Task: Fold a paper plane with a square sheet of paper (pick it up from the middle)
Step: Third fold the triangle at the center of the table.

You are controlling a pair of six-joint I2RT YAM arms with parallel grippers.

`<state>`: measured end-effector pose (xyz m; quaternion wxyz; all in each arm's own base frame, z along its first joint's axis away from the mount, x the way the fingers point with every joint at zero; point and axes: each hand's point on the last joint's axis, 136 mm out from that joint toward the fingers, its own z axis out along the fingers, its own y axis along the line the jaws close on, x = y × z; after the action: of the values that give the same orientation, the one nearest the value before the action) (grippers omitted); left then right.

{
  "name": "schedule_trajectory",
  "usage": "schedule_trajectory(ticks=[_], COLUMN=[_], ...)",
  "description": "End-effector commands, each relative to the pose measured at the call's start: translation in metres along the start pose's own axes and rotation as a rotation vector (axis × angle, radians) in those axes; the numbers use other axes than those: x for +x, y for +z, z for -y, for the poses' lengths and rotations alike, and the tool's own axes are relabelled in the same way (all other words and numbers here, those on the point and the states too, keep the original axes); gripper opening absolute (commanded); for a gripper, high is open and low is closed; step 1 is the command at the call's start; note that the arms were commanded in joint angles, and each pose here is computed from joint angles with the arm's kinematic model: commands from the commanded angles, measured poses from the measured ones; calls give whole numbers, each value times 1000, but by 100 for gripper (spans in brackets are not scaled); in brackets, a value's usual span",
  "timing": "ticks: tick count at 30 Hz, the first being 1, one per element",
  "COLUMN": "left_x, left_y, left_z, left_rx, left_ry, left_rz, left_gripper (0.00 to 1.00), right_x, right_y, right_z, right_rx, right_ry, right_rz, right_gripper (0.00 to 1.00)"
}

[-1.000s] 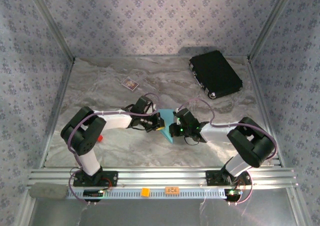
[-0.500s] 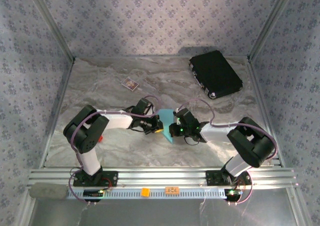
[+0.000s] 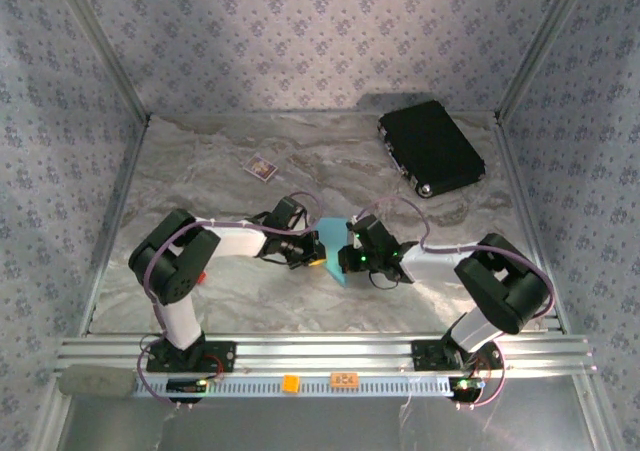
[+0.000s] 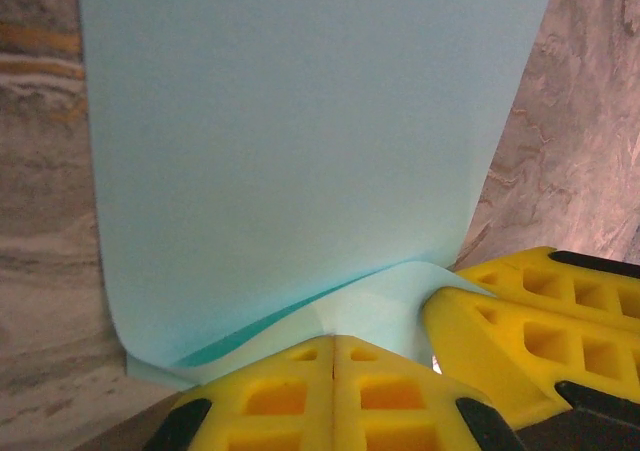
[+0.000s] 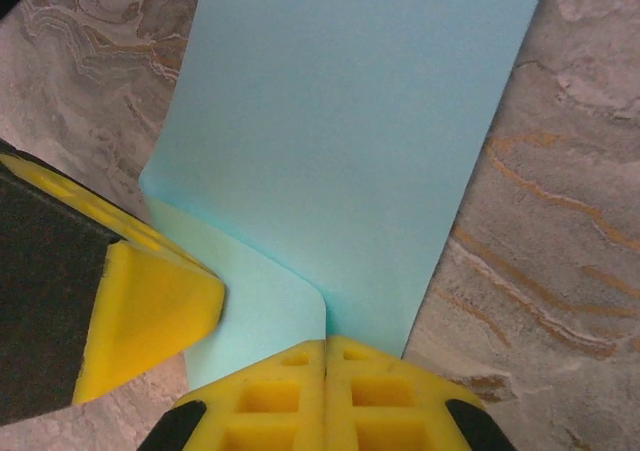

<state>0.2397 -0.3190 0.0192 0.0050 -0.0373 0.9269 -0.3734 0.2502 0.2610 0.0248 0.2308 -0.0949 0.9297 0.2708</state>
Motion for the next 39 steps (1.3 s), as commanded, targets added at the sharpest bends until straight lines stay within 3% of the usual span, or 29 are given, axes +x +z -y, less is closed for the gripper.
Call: schedule_trajectory(ticks=[1, 5, 8, 10, 12, 15, 17, 39], left_x=[6, 5, 5, 4, 4, 5, 5, 5], left_y=[7, 6, 7, 6, 6, 7, 7, 7], left_z=[-19, -18, -18, -18, -19, -19, -20, -20], left_rx=[-64, -62, -62, -63, -65, -65, -67, -70], left_ry=[-7, -6, -3, -3, -1, -3, -4, -3], left_rz=[-15, -13, -11, -8, -8, -9, -10, -10], left_gripper=[2, 2, 1, 1, 1, 1, 1, 1], right_x=[-9, -22, -20, -13, -5, 8, 14, 46], right_y=[-15, -37, -46, -47, -45, -36, -29, 2], right_z=[-10, -17, -26, -39, -51, -60, -59, -29], right_rx=[-28, -69, -137, -205, -265, -278, -256, -71], right_ry=[7, 24, 35, 37, 35, 19, 19, 6], right_rz=[-12, 20, -12, -59, -109, -171, -196, -339], right_gripper=[10, 33, 38, 33, 21, 6, 1, 0])
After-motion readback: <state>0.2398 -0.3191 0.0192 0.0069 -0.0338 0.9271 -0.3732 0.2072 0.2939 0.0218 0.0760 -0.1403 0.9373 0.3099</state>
